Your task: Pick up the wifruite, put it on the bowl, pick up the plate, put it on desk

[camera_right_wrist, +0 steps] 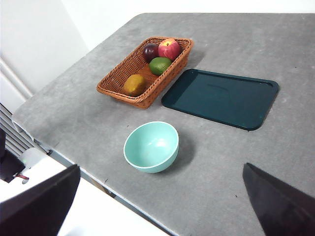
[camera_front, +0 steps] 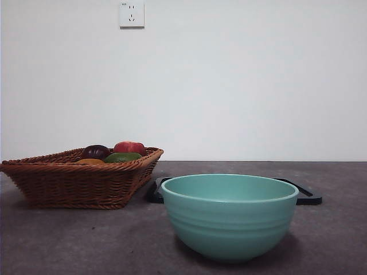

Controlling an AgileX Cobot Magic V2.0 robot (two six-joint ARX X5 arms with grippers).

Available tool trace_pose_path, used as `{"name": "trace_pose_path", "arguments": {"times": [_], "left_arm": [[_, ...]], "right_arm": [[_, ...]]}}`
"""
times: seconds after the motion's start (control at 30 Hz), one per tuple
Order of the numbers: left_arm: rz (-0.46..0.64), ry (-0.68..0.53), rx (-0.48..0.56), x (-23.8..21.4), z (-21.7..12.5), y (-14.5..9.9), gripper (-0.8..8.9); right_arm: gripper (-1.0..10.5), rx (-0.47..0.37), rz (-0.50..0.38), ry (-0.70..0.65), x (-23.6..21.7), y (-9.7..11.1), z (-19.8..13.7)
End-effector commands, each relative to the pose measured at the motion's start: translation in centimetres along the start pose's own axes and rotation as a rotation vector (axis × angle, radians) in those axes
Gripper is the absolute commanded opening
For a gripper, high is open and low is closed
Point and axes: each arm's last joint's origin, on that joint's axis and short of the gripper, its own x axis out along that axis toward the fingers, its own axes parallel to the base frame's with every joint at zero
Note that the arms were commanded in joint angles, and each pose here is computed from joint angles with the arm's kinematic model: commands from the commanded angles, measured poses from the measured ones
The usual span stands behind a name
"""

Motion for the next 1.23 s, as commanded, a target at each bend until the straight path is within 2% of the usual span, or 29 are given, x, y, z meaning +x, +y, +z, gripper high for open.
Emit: {"name": "trace_pose_path", "arguments": {"times": [0.03, 0.1, 0.13, 0.17, 0.23, 0.27, 0.3, 1.0, 1.23], "left_arm": [[-0.010, -0.019, 0.027, -0.32, 0.33, -0.15, 4.67], [-0.010, -0.019, 0.027, -0.32, 0.33, -0.15, 4.42], [-0.010, -0.020, 0.028, -0.32, 0.34, -0.15, 3.97], [-0.010, -0.019, 0.030, -0.32, 0.33, -0.15, 3.07], [-0.010, -0.019, 0.034, -0.32, 0.33, -0.15, 0.58], [-0.010, -0.020, 0.034, -0.32, 0.34, -0.15, 0.09], [-0.010, -0.020, 0.034, -0.32, 0.34, -0.15, 0.22], [-0.005, -0.022, 0.031, -0.31, 0.35, -0.13, 0.19], [0.159, -0.056, -0.058, -0.26, 0.48, 0.17, 0.19]], "right_arm": [[6.2, 0.007, -0.013, 0.051, -0.35, -0.18, -0.46], [6.0, 0.007, -0.020, 0.049, -0.35, -0.20, -0.45], [5.5, 0.007, -0.019, 0.049, -0.35, -0.20, -0.46], [4.5, 0.007, -0.019, 0.049, -0.35, -0.20, -0.46], [1.8, 0.007, -0.019, 0.049, -0.35, -0.20, -0.46], [0.3, 0.007, -0.019, 0.048, -0.35, -0.20, -0.45], [0.0, 0.007, -0.019, 0.046, -0.34, -0.19, -0.43], [0.1, 0.006, -0.012, 0.028, -0.34, -0.13, -0.25], [0.1, 0.006, -0.011, 0.028, -0.34, -0.13, -0.24]]}}
